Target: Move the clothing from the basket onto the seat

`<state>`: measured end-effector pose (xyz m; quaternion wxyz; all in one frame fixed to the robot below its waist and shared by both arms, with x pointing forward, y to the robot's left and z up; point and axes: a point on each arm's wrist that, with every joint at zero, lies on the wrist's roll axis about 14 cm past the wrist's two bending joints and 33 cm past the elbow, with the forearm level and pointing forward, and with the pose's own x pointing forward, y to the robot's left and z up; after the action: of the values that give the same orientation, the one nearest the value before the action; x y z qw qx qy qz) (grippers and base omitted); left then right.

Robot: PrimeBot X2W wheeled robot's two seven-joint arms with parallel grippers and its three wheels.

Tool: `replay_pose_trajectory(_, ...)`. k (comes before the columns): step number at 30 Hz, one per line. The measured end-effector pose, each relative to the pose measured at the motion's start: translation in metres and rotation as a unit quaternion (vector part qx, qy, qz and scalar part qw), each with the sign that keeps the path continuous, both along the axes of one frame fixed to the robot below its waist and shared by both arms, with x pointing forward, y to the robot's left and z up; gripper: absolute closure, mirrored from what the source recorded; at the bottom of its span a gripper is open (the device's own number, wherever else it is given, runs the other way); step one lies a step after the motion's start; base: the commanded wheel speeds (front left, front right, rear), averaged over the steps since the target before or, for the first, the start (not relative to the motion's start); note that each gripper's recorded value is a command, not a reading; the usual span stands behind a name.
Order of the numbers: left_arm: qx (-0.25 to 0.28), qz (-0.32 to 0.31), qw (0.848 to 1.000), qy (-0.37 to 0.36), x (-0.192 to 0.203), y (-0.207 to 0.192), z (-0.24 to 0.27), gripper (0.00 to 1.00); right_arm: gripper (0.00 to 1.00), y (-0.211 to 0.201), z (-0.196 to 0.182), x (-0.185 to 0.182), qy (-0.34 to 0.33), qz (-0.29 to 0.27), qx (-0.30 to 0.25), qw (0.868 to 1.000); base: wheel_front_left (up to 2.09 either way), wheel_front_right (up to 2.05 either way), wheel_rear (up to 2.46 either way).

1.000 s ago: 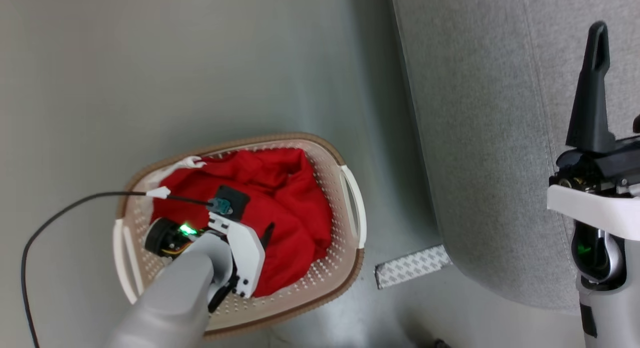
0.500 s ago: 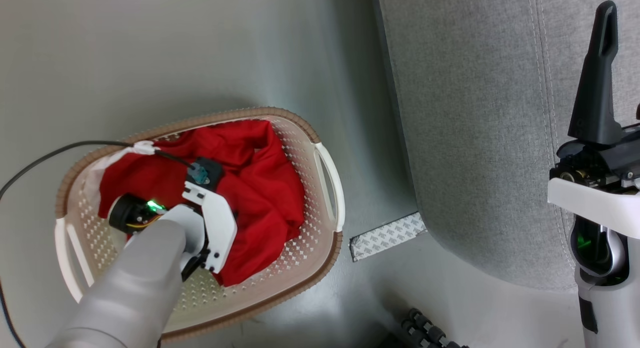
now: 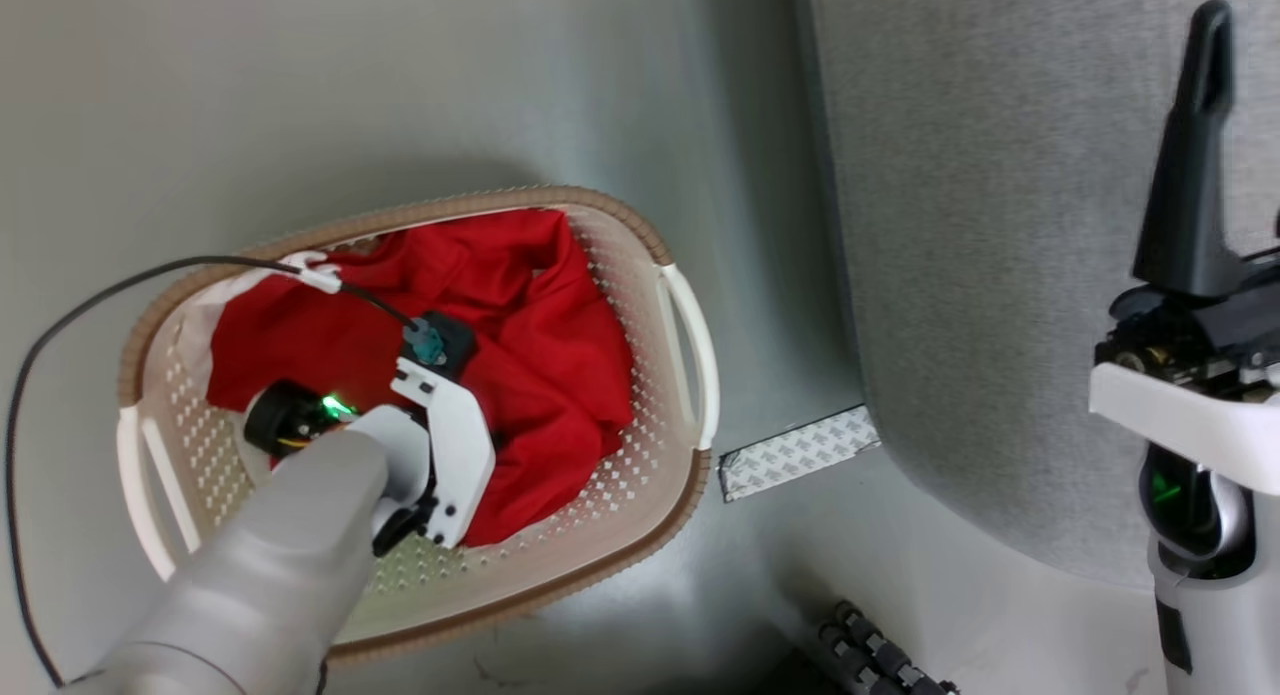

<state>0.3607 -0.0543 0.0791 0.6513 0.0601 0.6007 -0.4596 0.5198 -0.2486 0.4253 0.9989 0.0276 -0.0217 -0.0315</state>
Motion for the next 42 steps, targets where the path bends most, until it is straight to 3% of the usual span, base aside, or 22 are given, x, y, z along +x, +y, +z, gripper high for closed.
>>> replay_pose_trajectory(4, -0.014, 0.008, 1.0, -0.004, 0.004, 0.002, -0.002, 0.0, 0.0, 0.008, -0.013, 0.002, 0.011, 0.011, 0.006, 1.0, 0.02, 0.02, 0.02)
replay_pose_trajectory(5, -0.02, 0.006, 1.0, -0.006, 0.004, 0.001, -0.002, 0.11, 0.0, 0.009, -0.014, 0.002, 0.013, 0.011, 0.007, 1.0, 0.0, 0.0, 0.0)
replay_pose_trajectory(7, -0.031, 0.006, 0.999, -0.01, 0.005, -0.001, 0.001, 1.0, 0.0, 0.009, -0.014, 0.002, 0.013, 0.012, 0.007, 1.0, 0.0, 0.0, 0.0)
replay_pose_trajectory(21, -0.088, 0.023, 0.995, -0.049, 0.027, -0.023, 0.039, 1.0, 0.0, 0.007, 0.024, 0.002, -0.023, 0.012, 0.008, 1.0, 0.0, 0.0, 0.0)
replay_pose_trajectory(33, -0.152, 0.06, 0.979, -0.122, 0.029, -0.04, 0.147, 1.0, 0.0, 0.016, 0.099, -0.023, -0.087, 0.017, -0.004, 0.996, 0.0, 0.0, 0.0)
replay_pose_trajectory(42, -0.202, 0.115, 0.955, -0.185, 0.023, -0.036, 0.23, 1.0, 0.0, 0.033, 0.149, -0.054, -0.135, 0.033, 0.005, 0.99, 0.0, 0.0, 0.0)
